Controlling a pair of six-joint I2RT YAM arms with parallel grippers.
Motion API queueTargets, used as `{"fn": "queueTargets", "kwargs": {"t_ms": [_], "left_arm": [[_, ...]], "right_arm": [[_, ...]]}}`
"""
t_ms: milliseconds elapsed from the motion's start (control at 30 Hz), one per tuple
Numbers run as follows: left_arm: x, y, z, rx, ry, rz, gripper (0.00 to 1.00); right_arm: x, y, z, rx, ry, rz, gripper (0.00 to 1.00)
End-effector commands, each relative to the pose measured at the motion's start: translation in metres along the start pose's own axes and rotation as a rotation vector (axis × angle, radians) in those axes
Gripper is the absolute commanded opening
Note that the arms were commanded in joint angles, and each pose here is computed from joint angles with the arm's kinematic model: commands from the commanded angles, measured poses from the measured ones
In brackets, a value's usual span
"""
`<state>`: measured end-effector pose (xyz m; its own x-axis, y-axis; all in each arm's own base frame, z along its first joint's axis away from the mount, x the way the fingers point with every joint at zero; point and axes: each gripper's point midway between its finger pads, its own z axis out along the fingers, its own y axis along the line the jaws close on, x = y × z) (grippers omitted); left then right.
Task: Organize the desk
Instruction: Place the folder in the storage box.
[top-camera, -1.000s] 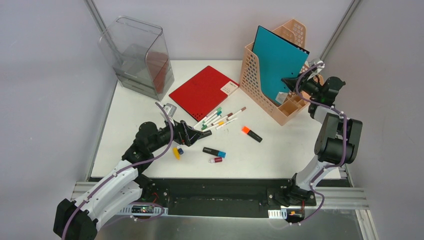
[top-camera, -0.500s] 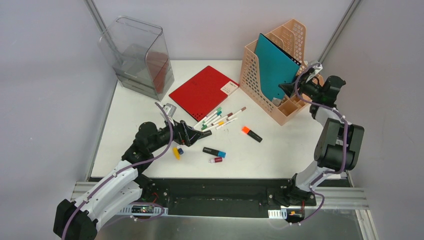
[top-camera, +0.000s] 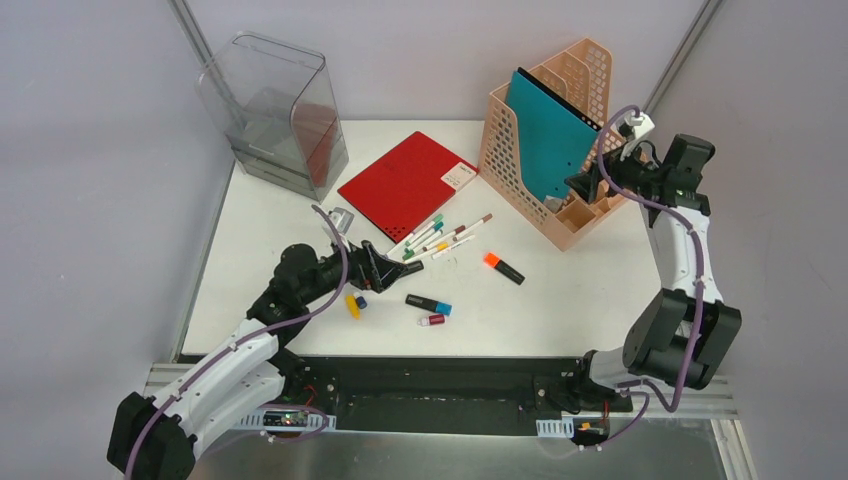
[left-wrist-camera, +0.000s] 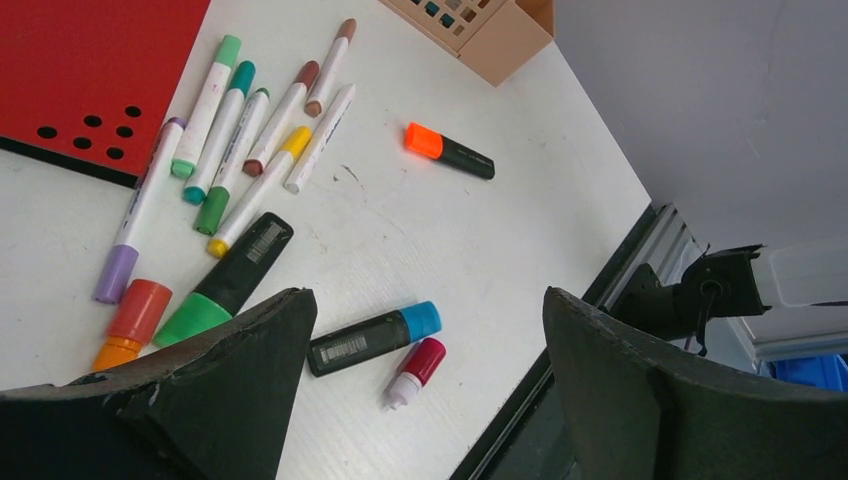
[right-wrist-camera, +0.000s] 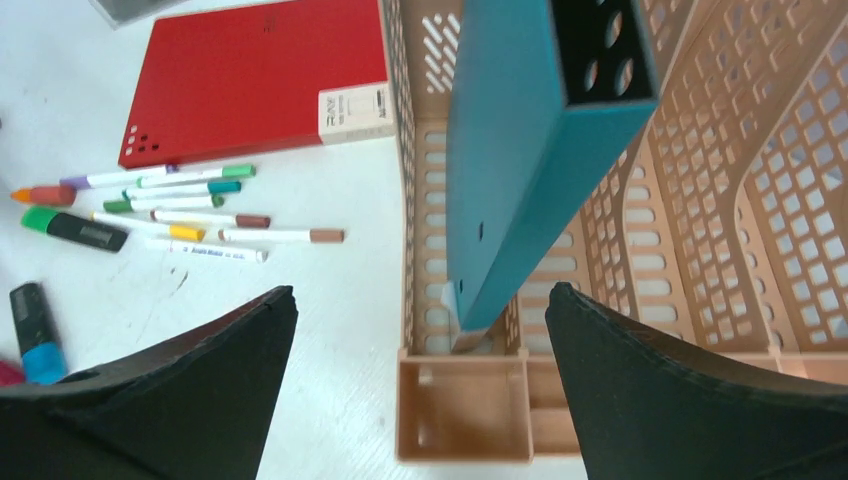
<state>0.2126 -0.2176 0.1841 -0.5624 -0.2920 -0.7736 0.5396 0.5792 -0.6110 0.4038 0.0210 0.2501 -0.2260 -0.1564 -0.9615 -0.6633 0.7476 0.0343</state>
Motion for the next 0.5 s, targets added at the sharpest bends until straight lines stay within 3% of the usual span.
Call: {"fn": "queueTargets", "kwargs": {"t_ms": [0,233,467], "left_arm": [[-0.004,0.002,0.005,-0.007,-0.038,-0.018,0.88],[-0.001,0.017,0.009,-0.062,-0.054,-0.051,0.91],[-0.004,0.028,0.016,-0.088,-0.111,-0.097,0.98]], "right_arm": [[-0.005,0.020,-0.029,0.024,0.084,-0.033,0.99],[-0.009,0.043,-0.058,0.058,0.149,0.011,0.99],[-0.025,0.094,-0.070,-0.066,0.096,0.148,0.99]]}}
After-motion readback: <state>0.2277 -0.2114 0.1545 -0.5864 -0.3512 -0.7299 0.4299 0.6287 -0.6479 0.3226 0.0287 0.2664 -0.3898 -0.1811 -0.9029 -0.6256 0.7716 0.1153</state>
